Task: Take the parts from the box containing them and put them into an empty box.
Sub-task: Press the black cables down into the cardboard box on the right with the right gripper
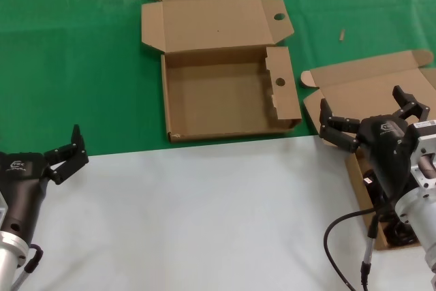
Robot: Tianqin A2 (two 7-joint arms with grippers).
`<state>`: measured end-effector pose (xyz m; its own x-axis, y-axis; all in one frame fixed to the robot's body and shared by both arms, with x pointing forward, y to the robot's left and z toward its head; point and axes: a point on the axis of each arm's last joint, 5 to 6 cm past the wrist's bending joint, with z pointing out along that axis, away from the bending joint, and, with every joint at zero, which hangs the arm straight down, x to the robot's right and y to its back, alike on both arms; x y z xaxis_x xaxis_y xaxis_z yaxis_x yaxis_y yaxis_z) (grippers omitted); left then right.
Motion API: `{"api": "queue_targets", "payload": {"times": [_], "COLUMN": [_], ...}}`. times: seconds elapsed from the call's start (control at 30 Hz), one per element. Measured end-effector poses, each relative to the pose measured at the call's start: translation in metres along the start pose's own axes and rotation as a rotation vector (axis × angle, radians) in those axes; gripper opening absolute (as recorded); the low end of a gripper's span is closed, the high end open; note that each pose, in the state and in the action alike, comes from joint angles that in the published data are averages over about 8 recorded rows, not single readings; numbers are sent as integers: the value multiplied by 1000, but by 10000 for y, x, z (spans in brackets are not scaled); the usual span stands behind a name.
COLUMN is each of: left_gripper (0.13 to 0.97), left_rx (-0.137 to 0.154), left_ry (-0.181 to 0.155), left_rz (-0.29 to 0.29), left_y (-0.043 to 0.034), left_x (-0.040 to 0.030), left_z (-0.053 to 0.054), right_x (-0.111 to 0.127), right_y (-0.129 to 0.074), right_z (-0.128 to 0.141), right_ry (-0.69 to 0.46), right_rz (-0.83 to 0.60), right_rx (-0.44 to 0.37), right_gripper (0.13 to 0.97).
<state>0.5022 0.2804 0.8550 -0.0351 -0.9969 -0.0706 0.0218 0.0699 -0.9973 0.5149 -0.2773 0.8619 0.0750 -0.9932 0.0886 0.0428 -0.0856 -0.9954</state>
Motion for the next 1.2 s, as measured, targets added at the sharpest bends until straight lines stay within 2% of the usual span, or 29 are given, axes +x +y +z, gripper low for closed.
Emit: {"api": "queue_targets", "payload": {"times": [1.2], "left_gripper": [966], "left_rx": [0], "left_ry": [0], "left_rz": [0], "left_y": [0], "left_x": [0], "left_z": [0], "right_x": [0], "right_y": [0], "right_z": [0], "right_ry": [0], "right_rz": [0], "right_rx": [0], "right_gripper": [966]}}
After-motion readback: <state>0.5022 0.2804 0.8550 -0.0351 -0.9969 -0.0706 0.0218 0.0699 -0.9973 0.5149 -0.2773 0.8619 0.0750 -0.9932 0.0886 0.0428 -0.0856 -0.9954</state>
